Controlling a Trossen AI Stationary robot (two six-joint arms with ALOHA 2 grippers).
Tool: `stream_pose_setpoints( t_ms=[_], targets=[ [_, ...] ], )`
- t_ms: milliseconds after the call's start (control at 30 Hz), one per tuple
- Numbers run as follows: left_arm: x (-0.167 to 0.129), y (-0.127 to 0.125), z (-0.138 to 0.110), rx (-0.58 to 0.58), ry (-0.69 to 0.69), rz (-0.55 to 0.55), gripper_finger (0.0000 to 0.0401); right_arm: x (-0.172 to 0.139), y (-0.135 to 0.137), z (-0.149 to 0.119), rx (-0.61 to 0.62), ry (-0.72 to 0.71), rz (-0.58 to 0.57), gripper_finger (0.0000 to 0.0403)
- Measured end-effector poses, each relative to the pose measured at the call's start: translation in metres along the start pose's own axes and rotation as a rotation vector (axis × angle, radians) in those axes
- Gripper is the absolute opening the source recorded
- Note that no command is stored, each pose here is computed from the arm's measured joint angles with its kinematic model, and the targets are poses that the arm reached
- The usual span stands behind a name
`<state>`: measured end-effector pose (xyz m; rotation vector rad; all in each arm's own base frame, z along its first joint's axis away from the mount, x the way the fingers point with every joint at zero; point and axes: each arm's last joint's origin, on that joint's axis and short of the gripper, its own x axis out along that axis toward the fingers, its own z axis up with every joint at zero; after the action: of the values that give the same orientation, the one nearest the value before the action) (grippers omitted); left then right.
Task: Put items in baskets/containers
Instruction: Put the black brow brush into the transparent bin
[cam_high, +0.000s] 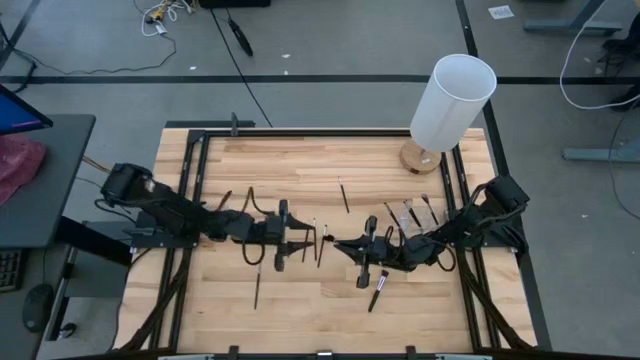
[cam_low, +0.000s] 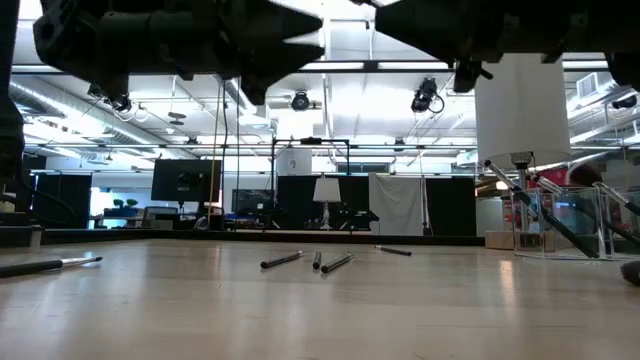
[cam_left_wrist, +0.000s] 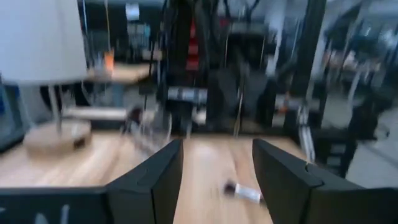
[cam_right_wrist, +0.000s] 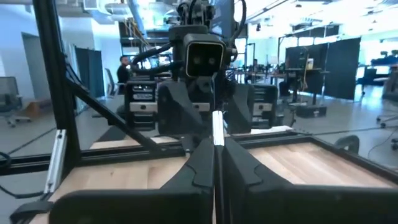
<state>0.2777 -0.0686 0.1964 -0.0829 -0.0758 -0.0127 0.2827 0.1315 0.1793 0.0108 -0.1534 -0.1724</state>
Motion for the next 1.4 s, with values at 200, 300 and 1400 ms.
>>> stream_pose_setpoints(
  t_ms=[200,300,1400],
  targets=[
    [0.016,-0.005,0.003,-0.001,-0.121,-0.009,0.0197,0.007,0.005,0.004,-0.028,0.005,0.002,0.0012],
    [0.023,-0.008,0.005,0.002,-0.131,-0.051,0.0197,0.008,0.005,0.004,-0.035,0.015,0.002,0.0012],
    [0.027,-0.004,-0.009,0.024,0.049,-0.071,0.0011,-0.006,0.000,-0.003,-0.049,0.365,-0.036,0.0120]
  ],
)
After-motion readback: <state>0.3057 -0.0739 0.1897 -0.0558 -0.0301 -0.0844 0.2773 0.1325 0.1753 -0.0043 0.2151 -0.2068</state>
